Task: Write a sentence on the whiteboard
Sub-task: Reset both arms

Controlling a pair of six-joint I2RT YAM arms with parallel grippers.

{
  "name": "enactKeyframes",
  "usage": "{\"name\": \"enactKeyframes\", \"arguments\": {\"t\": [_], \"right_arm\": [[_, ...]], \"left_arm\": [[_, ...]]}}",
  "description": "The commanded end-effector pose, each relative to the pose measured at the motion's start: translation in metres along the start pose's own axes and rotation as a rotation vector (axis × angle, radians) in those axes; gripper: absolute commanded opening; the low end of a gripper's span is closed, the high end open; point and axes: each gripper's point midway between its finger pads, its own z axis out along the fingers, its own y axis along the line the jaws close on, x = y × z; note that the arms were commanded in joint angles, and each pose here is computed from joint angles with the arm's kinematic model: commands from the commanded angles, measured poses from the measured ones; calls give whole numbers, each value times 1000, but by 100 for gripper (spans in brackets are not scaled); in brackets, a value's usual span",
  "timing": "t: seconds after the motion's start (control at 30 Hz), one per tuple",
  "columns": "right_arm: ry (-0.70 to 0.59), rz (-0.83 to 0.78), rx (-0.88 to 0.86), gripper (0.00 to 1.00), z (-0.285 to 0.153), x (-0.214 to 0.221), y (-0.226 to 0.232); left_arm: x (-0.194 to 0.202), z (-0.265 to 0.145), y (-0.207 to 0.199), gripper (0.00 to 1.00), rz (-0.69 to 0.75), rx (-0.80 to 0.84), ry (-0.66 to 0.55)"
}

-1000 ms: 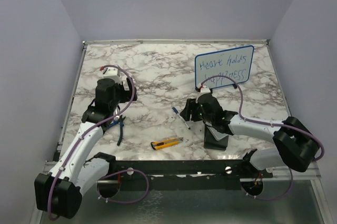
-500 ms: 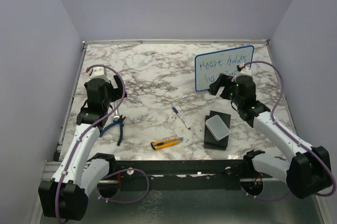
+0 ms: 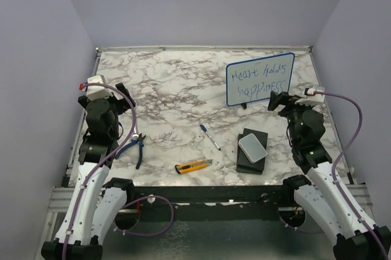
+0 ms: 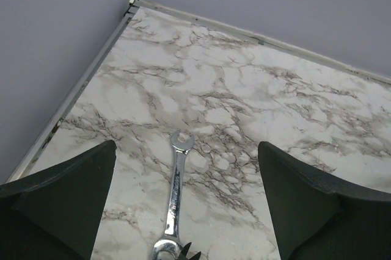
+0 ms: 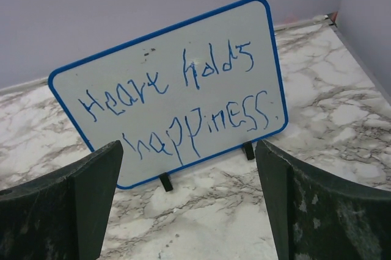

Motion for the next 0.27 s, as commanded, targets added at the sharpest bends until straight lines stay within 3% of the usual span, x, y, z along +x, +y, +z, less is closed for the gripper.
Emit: {"name": "enactKeyframes", "arguments": {"t": [0.0, 0.23], "right_arm": [[-36, -57, 59, 92, 2, -6, -13], [-35, -48, 53, 93, 2, -7, -11]], "left_arm": [[6, -1, 5, 99, 20, -11, 6], [7, 0, 5, 99, 21, -13, 16]]}}
